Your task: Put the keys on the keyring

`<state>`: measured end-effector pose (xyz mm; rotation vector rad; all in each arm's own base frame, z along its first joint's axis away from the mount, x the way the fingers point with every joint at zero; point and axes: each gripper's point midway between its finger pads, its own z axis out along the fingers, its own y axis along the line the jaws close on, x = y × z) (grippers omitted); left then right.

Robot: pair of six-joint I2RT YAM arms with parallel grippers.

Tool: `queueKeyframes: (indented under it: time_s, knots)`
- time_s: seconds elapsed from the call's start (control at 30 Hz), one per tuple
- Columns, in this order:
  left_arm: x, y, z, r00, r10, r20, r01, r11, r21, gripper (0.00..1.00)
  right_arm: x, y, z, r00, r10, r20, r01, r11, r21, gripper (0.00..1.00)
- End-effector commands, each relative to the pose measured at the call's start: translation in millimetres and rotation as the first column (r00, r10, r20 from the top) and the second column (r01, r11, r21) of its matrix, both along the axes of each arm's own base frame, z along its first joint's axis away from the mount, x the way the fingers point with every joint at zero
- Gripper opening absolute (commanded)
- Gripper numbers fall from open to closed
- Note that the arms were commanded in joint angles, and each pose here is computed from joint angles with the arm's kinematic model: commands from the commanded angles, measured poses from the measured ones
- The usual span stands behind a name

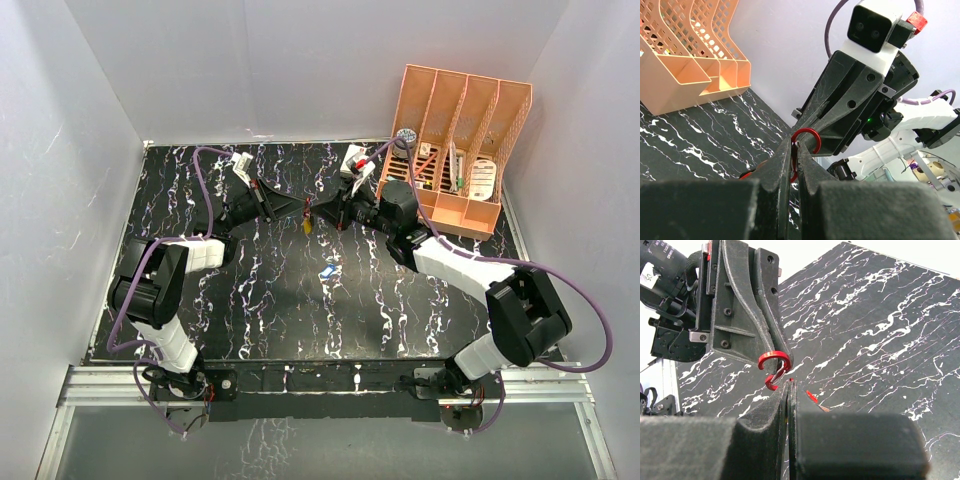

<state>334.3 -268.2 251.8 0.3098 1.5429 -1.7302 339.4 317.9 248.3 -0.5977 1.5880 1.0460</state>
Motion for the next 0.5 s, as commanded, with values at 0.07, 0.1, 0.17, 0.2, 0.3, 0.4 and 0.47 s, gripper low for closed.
queueKeyframes:
  time_s: [0.07,0.1,0.17,0.2,0.3,0.4,0.47]
  knots:
    - [-21.7,2.7,55.3,0.94,0.003,0.341,0.03,0.996,-0.09,0.0,7.1,3.7,35.2,0.996,-0.005,0.091,-0.001,0.998,0.058,0.0]
    - [-22.2,2.4,56.0,0.939,0.002,0.343,0.031,0.995,-0.09,0.0,7.8,3.5,36.2,0.996,-0.007,0.094,0.001,0.998,0.058,0.0]
    - [-23.0,2.4,56.2,0.939,0.0,0.343,0.033,0.995,-0.09,0.0,8.4,3.5,35.8,0.995,-0.009,0.095,0.004,0.998,0.057,0.0]
    - [-23.2,2.5,56.1,0.939,0.001,0.343,0.032,0.995,-0.09,0.0,8.6,3.6,36.5,0.995,-0.01,0.095,0.004,0.998,0.058,0.0]
    - [-24.1,2.6,56.3,0.939,-0.001,0.345,0.034,0.995,-0.089,0.0,10.1,4.0,36.2,0.996,-0.012,0.094,0.007,0.998,0.057,0.0]
    - [-25.4,2.3,57.6,0.937,-0.003,0.349,0.036,0.995,-0.089,0.0,11.3,4.7,35.1,0.996,-0.013,0.09,0.008,0.998,0.055,0.0]
    - [-26.2,2.4,57.9,0.936,-0.003,0.351,0.036,0.995,-0.089,0.0,12.4,4.4,34.4,0.996,-0.018,0.087,0.013,0.999,0.053,0.0]
